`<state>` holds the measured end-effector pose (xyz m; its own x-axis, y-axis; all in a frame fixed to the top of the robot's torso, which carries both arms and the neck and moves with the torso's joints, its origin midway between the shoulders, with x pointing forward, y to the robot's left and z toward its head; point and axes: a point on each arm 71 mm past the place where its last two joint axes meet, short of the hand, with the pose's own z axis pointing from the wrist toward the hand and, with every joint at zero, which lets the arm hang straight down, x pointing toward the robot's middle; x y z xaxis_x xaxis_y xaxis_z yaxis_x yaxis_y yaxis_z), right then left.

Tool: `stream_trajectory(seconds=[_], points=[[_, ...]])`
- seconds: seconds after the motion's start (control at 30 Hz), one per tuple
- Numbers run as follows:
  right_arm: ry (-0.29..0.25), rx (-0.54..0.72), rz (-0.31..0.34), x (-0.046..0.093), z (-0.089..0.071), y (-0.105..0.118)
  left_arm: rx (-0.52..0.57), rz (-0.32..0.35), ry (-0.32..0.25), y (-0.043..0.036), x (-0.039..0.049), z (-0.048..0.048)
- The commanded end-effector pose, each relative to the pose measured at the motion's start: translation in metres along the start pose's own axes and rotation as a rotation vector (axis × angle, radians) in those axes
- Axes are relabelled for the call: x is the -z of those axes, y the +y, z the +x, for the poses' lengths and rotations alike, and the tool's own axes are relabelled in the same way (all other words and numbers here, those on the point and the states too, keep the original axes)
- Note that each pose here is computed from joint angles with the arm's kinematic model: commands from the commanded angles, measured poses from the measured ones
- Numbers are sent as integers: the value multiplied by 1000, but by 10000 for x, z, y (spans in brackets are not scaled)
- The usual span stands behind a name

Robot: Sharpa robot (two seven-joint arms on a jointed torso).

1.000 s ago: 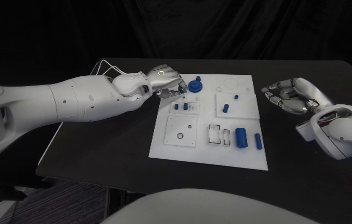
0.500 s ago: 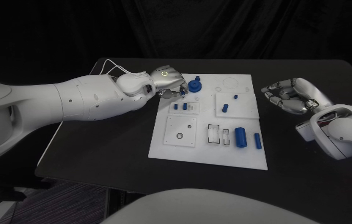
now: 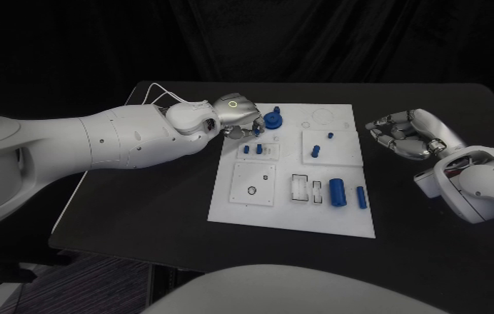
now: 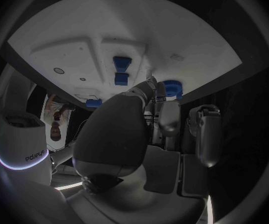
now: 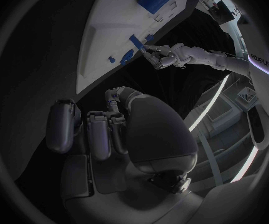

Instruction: Assemble the parts on the task board

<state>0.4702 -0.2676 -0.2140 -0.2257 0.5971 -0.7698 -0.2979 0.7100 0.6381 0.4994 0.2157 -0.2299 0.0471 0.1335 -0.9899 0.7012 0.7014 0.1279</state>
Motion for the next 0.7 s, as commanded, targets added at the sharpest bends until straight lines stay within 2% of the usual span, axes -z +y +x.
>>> stream_trajectory(seconds=[0.03,0.7], points=[[6,-3,15,7,14,-11,4,3,16,-14,-7,13],[10,-3,15,3,21,-6,7,6,29,-21,-2,22]])
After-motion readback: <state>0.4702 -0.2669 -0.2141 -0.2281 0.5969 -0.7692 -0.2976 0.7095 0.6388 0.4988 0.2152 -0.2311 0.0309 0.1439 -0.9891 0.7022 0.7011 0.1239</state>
